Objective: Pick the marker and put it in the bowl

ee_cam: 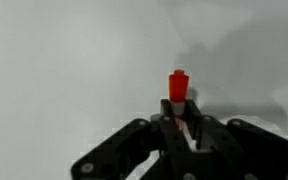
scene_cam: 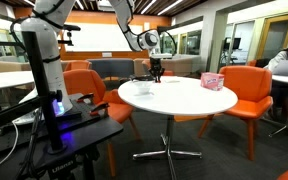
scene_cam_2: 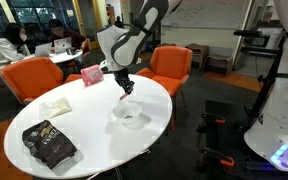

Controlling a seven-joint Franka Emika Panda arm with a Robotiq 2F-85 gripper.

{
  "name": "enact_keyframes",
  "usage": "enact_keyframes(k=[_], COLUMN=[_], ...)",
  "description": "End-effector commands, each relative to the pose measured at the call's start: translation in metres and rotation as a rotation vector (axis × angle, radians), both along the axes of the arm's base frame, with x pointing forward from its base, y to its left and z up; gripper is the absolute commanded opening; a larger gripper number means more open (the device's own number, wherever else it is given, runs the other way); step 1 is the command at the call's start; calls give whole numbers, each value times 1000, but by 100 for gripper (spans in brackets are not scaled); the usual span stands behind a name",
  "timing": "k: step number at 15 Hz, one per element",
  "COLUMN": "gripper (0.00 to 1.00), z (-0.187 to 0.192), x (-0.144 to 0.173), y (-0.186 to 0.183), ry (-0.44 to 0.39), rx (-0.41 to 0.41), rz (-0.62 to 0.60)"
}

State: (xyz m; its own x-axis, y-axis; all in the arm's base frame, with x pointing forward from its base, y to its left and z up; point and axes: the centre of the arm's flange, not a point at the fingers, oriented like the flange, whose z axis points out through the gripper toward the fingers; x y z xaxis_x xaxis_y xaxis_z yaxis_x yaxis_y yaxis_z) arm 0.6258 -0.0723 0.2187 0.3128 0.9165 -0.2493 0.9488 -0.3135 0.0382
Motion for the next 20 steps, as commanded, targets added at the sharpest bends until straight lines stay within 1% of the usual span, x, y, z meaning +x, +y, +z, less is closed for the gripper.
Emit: enact_keyframes(k=[1,3,7,11,12,13,14,18,19,20], gripper=[5,5,5,5,44,45,52,83,89,98], z=[13,12,2,-7,-8,-8,-7,5,10,14], x=[-24,-33,-47,-55,-56,-56,-56,-56,-56,-58], y=[7,11,23,36,39,41,41,33,29,25], ry=[-32,-21,50,62,60,55,36,-72,-90,-99], rx=[8,18,14,7,10,17,34,173,203,230], rz=[73,105,174,214,224,233,238,240,246,238])
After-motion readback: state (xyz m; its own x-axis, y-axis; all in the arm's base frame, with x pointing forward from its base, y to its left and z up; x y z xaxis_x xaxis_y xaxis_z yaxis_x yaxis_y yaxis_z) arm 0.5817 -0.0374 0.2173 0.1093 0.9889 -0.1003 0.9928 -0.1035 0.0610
